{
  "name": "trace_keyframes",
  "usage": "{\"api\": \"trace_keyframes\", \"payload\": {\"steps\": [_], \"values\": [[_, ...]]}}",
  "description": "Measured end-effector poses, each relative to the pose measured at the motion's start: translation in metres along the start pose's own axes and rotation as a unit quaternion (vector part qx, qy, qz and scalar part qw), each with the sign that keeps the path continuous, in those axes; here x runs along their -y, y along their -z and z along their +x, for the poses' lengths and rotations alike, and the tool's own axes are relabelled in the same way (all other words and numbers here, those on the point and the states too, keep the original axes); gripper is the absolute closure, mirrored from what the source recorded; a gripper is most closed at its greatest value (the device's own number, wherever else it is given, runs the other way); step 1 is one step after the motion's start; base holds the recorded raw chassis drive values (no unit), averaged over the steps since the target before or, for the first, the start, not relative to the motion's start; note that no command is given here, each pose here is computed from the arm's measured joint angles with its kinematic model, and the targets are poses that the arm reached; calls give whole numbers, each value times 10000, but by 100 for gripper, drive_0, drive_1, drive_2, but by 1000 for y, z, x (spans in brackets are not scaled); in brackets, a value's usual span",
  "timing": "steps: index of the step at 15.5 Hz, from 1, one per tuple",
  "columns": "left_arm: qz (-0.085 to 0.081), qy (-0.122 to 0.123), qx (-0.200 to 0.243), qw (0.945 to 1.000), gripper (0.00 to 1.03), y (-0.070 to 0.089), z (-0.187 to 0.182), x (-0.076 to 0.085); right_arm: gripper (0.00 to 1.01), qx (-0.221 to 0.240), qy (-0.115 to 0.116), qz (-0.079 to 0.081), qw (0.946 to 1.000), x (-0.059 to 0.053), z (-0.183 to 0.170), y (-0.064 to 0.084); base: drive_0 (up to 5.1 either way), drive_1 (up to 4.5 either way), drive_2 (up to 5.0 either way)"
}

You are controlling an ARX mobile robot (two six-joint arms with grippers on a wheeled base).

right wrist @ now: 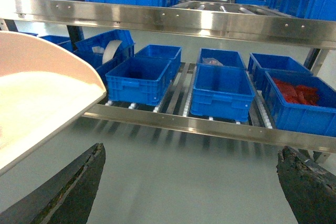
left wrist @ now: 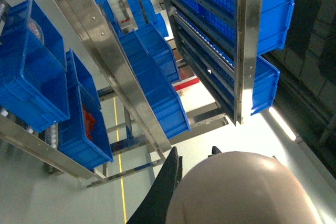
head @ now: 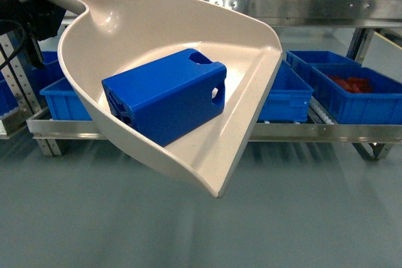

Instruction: Place part in tray to right shelf

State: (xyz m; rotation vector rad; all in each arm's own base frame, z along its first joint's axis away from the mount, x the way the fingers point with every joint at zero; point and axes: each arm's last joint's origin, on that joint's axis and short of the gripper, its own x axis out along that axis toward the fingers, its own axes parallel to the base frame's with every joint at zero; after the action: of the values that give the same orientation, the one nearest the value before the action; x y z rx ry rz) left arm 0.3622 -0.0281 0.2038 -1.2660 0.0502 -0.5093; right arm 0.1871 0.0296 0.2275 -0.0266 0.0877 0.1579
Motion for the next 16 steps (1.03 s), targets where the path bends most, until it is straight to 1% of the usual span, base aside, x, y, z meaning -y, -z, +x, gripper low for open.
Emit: {"api": "trace_keyframes", "payload": {"steps": [16], "values": [[1, 1, 10, 10000, 91, 0, 0, 0, 3, -6, 2, 0, 10000, 0, 0, 0, 0, 0, 0]]}}
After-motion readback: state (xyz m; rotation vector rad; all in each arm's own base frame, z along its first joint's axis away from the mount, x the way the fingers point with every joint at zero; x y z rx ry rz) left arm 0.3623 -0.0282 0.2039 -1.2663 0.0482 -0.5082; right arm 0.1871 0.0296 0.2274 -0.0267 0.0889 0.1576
